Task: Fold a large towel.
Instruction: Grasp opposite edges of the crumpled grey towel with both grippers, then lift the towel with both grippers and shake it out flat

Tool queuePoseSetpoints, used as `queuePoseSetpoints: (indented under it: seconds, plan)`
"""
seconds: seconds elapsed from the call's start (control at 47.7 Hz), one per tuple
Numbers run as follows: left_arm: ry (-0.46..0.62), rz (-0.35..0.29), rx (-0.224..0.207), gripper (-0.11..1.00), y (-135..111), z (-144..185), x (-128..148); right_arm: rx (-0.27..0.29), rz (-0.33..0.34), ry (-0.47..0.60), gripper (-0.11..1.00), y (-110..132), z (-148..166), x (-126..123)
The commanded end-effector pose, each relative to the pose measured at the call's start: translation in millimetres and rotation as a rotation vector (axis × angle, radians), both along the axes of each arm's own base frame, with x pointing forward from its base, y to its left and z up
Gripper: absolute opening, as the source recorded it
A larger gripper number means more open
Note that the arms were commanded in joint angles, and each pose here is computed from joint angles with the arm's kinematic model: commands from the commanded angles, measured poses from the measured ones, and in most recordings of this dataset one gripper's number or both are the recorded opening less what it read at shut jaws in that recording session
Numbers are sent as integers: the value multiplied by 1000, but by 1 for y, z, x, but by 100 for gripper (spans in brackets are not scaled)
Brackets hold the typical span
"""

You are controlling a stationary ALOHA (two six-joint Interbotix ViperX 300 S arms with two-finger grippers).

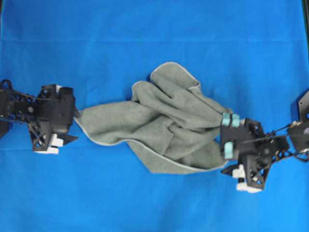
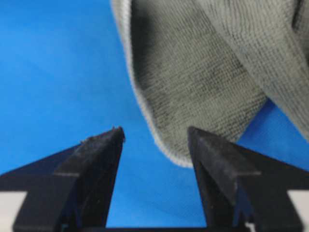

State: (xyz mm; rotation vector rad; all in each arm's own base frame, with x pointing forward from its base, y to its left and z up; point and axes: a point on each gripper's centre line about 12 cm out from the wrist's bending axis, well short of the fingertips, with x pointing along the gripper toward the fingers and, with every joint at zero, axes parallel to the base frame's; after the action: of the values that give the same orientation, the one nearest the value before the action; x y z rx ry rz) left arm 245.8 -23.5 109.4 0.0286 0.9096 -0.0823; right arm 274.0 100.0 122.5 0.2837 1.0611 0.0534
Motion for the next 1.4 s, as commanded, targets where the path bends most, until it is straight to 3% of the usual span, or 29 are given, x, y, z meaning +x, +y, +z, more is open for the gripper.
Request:
queuePoseSetpoints:
  seconds: [0.0,0.398,0.461,0.524,0.671,0.776,1.069,1.216,1.384]
  plan:
    - [-32,-6,13,70,2,-1,13,-4,5,3,58,4,-4,8]
    - [5,-24,76,67,17,-22,23,-22,-17,52,57,-2,-34,14]
    - [11,-27,79,59,17,-22,24,-22,-25,46,54,-5,-33,15]
    - [23,-30,81,42,17,-22,23,-26,-27,43,43,-7,-33,15]
    - [42,-20,84,4,22,-21,22,-23,-27,23,4,-8,-26,19]
    - [38,-8,83,2,25,-11,25,-7,-27,-30,3,-8,-8,22]
    - [-51,7,72,2,26,86,36,38,-6,-261,3,-9,89,18]
    - [-185,8,72,2,26,150,25,-6,40,-427,3,-16,146,9]
    - [-417,23,87,2,29,221,7,-111,48,-562,3,-35,201,-10]
